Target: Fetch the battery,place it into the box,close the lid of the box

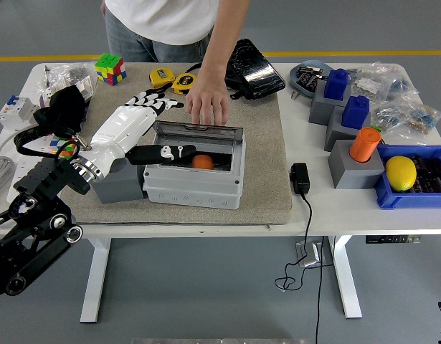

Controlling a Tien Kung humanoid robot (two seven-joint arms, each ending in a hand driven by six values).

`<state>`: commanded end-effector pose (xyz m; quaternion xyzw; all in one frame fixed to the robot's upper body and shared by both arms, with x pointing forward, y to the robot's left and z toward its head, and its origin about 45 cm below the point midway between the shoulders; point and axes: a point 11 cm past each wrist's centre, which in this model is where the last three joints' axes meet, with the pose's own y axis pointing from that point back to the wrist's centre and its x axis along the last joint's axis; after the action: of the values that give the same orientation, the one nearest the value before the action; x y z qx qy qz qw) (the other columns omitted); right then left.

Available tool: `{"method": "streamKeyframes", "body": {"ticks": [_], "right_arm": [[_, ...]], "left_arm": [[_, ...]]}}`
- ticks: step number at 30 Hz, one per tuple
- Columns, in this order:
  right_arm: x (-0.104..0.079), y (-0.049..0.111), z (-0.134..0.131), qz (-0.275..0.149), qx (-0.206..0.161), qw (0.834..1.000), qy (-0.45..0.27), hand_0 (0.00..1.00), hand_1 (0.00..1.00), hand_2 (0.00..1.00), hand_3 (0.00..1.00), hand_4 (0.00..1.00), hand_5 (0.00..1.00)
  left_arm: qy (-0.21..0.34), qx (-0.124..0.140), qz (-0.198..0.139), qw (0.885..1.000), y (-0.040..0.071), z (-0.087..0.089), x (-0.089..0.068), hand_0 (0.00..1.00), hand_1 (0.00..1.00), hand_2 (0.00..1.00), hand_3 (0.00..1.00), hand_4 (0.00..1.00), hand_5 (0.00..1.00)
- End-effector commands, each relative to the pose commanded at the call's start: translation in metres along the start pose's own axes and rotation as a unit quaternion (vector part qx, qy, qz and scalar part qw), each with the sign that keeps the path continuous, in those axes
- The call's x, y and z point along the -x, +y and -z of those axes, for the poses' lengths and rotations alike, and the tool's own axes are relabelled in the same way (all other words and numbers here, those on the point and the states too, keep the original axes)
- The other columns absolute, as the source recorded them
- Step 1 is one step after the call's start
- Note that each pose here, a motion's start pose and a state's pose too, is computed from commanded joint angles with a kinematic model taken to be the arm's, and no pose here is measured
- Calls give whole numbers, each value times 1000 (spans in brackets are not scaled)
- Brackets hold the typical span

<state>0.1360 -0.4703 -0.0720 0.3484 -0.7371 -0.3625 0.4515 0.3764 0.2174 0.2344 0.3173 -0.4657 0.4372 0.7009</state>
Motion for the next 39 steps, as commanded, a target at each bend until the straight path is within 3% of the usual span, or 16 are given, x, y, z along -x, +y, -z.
{"method": "streamKeyframes", "body": {"ticks": [14, 15, 26, 27, 32, 33, 39], "right_arm": [[-1, 0, 0, -1, 0, 1000, -1, 844, 802, 767, 799, 998, 998], [-1, 0, 0, -1, 0, 1000, -1, 844, 801, 767, 798, 998, 998], [0, 0, 1, 0, -1, 1000, -3, 843, 801, 767, 798, 998, 998], [0, 0, 1, 0, -1, 1000, -3, 843, 801, 767, 798, 998, 998], [-2, 0, 1, -2, 0, 1000, -3, 843, 801, 767, 798, 998, 998], [-1, 0, 1, -2, 0, 1000, -3, 843, 801, 767, 798, 998, 998], [-1, 0, 1, -1, -1, 1000, -4, 844, 802, 767, 798, 998, 998]], "left_arm": [[-3, 6, 6, 1000, 2, -3, -1, 917, 894, 837, 837, 998, 998], [-4, 6, 6, 1000, 2, -3, -1, 817, 824, 791, 796, 998, 998], [-14, 1, 24, 1000, 7, 0, 2, 779, 786, 764, 782, 998, 998], [-14, 0, 24, 1000, 7, 1, 1, 717, 746, 726, 747, 998, 998], [-15, 0, 25, 1000, 10, 0, -1, 717, 746, 726, 747, 998, 998], [-15, 0, 27, 1000, 10, 0, -1, 676, 724, 705, 734, 998, 998], [-19, -6, 42, 999, 12, 1, 1, 673, 723, 703, 738, 998, 998]]}}
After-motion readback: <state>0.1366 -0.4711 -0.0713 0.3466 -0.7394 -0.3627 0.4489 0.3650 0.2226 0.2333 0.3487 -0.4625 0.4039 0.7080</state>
